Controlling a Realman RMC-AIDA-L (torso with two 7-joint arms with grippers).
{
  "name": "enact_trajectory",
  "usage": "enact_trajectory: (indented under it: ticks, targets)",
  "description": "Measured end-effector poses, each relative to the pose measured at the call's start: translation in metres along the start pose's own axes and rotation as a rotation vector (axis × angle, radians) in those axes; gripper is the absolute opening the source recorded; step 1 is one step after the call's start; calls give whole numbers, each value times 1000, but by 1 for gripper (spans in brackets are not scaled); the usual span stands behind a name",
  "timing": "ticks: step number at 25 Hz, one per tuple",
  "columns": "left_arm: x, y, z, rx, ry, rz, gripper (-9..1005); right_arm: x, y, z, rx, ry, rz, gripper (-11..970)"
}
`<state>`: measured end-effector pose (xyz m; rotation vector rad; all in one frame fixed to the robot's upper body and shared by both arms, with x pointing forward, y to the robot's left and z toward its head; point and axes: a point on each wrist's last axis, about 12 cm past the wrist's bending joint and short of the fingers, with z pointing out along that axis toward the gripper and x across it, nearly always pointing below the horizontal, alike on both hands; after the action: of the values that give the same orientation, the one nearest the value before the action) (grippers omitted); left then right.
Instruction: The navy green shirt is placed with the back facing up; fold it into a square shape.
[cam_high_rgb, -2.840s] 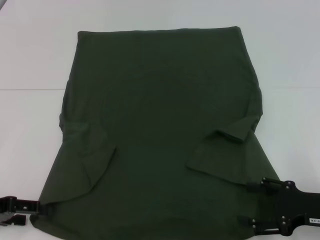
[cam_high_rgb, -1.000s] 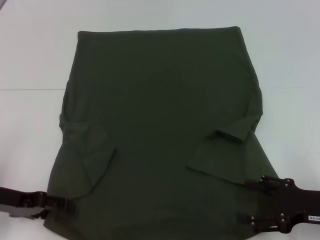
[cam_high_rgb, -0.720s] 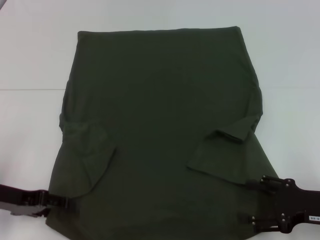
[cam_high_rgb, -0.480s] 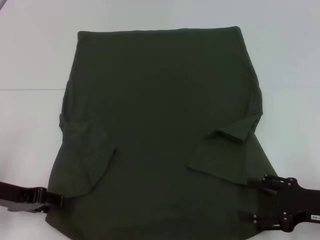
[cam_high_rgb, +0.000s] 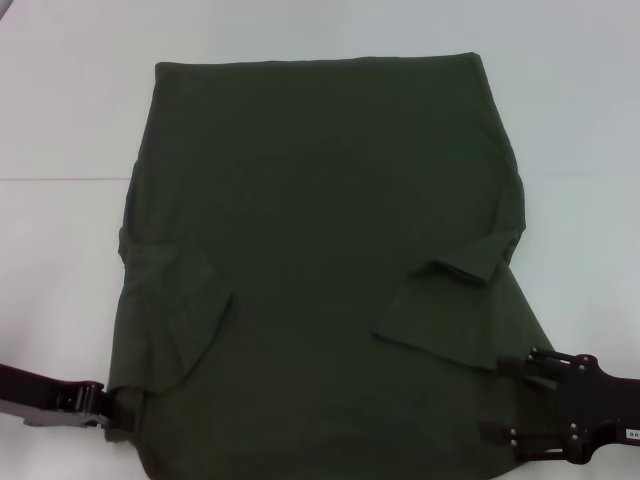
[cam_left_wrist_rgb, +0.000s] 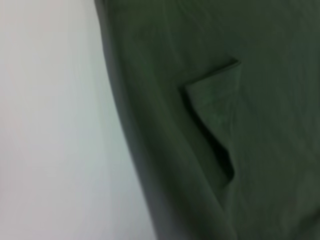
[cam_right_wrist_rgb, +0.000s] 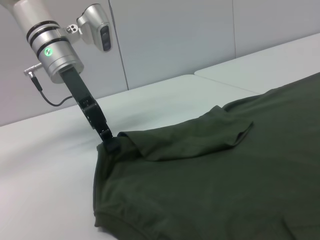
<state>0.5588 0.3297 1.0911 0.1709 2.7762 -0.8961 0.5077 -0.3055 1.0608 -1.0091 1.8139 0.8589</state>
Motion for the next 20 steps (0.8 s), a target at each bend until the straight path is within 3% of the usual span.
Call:
enact_trajectory:
  ticks: [4,10,15,20]
  targets:
    - [-1,-1,0,6,1,0,245,0,0,-1,1,-1,8,944]
    - [-1,0,-1,-2,-7,-1,27,-3,-1,-7,8,-30,52,942]
    - [-2,1,-4,-1,-23,-3,26,-22,-14,-28,49,-15,294,941]
    - [-4,0,-5,0,-26,14,27,-54,-28,-59,69,45,584,939]
